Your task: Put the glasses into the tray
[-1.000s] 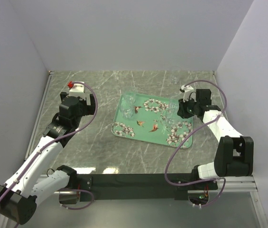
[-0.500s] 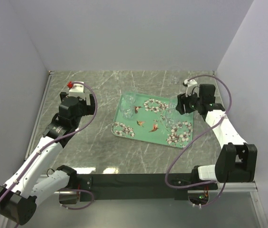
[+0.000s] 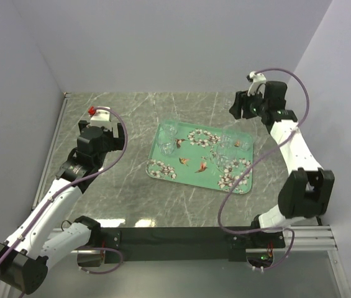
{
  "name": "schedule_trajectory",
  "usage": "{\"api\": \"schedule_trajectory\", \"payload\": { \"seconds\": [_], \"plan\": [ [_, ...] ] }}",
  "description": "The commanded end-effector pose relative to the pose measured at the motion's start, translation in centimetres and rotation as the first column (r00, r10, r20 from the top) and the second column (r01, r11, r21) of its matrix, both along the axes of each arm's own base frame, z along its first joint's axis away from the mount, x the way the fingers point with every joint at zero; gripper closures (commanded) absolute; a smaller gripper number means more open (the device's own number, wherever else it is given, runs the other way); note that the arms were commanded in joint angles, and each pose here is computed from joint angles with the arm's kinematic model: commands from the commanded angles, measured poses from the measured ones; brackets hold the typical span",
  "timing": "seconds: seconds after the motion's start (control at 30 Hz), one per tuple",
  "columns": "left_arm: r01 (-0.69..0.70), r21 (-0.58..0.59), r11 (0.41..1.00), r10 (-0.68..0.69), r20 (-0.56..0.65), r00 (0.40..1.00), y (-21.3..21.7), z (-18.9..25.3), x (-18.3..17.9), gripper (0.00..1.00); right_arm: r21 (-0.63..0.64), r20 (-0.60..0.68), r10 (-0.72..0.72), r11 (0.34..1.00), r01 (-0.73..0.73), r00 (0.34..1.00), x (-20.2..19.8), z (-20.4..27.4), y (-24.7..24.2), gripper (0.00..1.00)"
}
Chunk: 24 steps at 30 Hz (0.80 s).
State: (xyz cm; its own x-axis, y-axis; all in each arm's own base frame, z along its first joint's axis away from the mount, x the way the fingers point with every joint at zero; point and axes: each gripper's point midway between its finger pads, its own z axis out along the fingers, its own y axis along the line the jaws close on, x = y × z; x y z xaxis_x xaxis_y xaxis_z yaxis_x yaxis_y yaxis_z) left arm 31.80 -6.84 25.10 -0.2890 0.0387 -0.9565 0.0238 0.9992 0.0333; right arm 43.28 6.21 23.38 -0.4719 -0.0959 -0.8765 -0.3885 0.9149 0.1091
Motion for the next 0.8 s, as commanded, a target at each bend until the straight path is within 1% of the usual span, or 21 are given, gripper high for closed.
{"api": "schedule_trajectory", "payload": {
  "seconds": [0.0,0.17,0.3,0.4,0.43,0.47,0.5,0.53,0.57,0.67,0.77],
  "plan": [
    [-0.009,0.001,1.000,0.009,0.045,0.999,0.3,1.1,0.2,0.01,0.122,-0.051,-0.039,0.992,0.045,0.998,2.9,0.6,1.1,0.33],
    [-0.013,0.010,1.000,0.012,0.034,0.999,0.3,0.7,0.4,0.01,0.235,-0.158,-0.112,0.961,0.147,0.981,7.5,-0.1,0.8,0.33],
    [-0.015,0.016,1.000,0.015,0.025,1.000,0.3,0.4,0.5,0.00,0.279,-0.205,-0.165,0.935,0.220,0.965,10.4,-0.9,0.3,0.32],
    [-0.017,0.024,1.000,0.017,0.012,1.000,0.3,0.0,0.6,0.01,0.265,-0.230,-0.262,0.910,0.320,0.937,13.1,-1.8,-1.0,0.31],
    [-0.017,0.025,1.000,0.017,0.011,1.000,0.3,0.0,0.7,0.01,0.266,-0.210,-0.303,0.897,0.352,0.930,14.2,-0.9,-1.7,0.30],
    [-0.022,0.026,0.999,0.022,0.010,1.000,0.4,0.0,0.6,0.01,0.243,-0.238,-0.381,0.867,0.435,0.893,15.3,-2.4,-2.8,0.30],
    [-0.026,0.030,0.999,0.025,0.009,1.000,0.5,-0.1,0.6,0.01,0.229,-0.248,-0.417,0.852,0.472,0.874,15.7,-2.9,-3.3,0.30],
    [-0.027,0.030,0.999,0.026,0.012,1.000,0.5,0.0,0.6,0.01,0.229,-0.234,-0.448,0.837,0.497,0.863,16.5,-2.4,-3.9,0.29],
    [-0.027,0.030,0.999,0.026,0.012,1.000,0.5,0.0,0.6,0.01,0.211,-0.244,-0.496,0.812,0.545,0.833,17.1,-3.4,-4.7,0.29],
    [-0.024,0.032,0.999,0.024,0.006,1.000,0.4,-0.2,0.7,0.01,0.206,-0.249,-0.547,0.776,0.596,0.799,17.9,-4.4,-5.6,0.28],
    [-0.016,0.033,0.999,0.016,0.002,1.000,0.3,-0.3,0.7,0.00,0.225,-0.257,-0.570,0.750,0.622,0.780,18.5,-5.2,-5.8,0.28]
  ]
}}
